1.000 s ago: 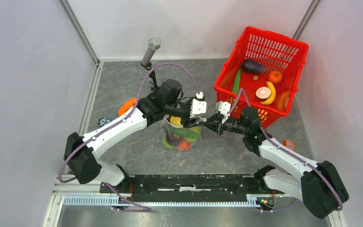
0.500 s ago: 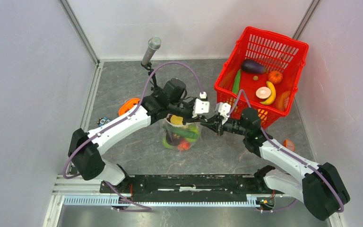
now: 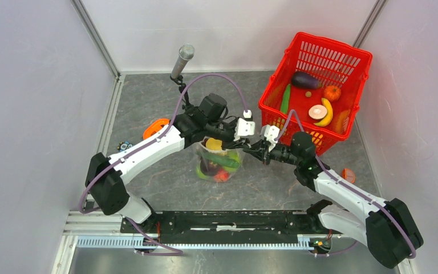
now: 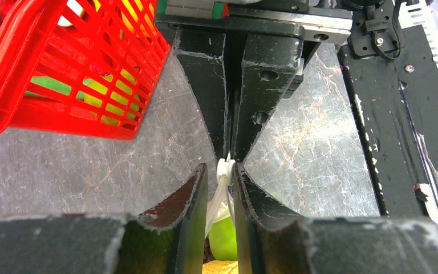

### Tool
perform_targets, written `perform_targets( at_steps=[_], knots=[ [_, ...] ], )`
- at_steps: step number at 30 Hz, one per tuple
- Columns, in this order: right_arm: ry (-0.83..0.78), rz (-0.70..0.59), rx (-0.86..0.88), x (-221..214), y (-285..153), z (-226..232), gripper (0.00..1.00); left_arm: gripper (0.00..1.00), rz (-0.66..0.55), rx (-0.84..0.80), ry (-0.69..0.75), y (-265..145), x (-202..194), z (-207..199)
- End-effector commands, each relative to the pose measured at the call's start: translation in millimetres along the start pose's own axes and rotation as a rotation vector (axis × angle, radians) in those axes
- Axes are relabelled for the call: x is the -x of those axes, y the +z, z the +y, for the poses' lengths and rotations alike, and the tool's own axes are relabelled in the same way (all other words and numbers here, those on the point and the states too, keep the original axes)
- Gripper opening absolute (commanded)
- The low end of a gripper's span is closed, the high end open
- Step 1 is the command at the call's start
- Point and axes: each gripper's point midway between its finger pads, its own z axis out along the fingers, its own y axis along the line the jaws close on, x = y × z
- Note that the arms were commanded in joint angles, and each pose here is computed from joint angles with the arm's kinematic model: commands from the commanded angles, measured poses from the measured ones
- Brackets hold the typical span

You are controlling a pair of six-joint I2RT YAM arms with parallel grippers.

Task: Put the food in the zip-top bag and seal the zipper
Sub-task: Zip the zipper food storage bag at the center of the board.

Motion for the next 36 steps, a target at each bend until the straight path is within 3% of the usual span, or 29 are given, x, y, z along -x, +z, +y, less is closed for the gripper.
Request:
perform_targets(
  at_steps=[1,7,12,14,18,21,36],
  knots=[
    [-0.053,-0.058,0.009,18.4,0.5,0.5,0.00,0.30,-0.016,0.012,0.033,-1.5,12.3,8.6],
    [-0.056,-0.059,0.004,17.9,-0.1,0.2,0.00,0.31,-0.003,0.008,0.018,0.6,9.2,9.4],
    [-0.056,-0.069,0.004,18.4,-0.2,0.8,0.00,0.38,0.011,0.012,0.003,1.6,4.9,9.7],
    [-0.055,-0.067,0.003,17.8,-0.1,0.6,0.00,0.36,0.014,0.016,0.002,1.2,4.4,10.1],
    [-0.055,-0.066,0.004,17.1,-0.2,0.8,0.00,0.12,0.012,0.023,0.008,-0.4,6.3,11.2],
    [-0.054,-0.056,-0.012,14.0,-0.7,-1.6,0.00,0.02,0.021,0.040,0.010,-1.7,5.6,13.9],
    [-0.038,-0.031,-0.096,2.8,-6.6,-11.0,0.00,0.02,0.078,0.185,0.008,-47.7,-15.5,11.8]
  ],
)
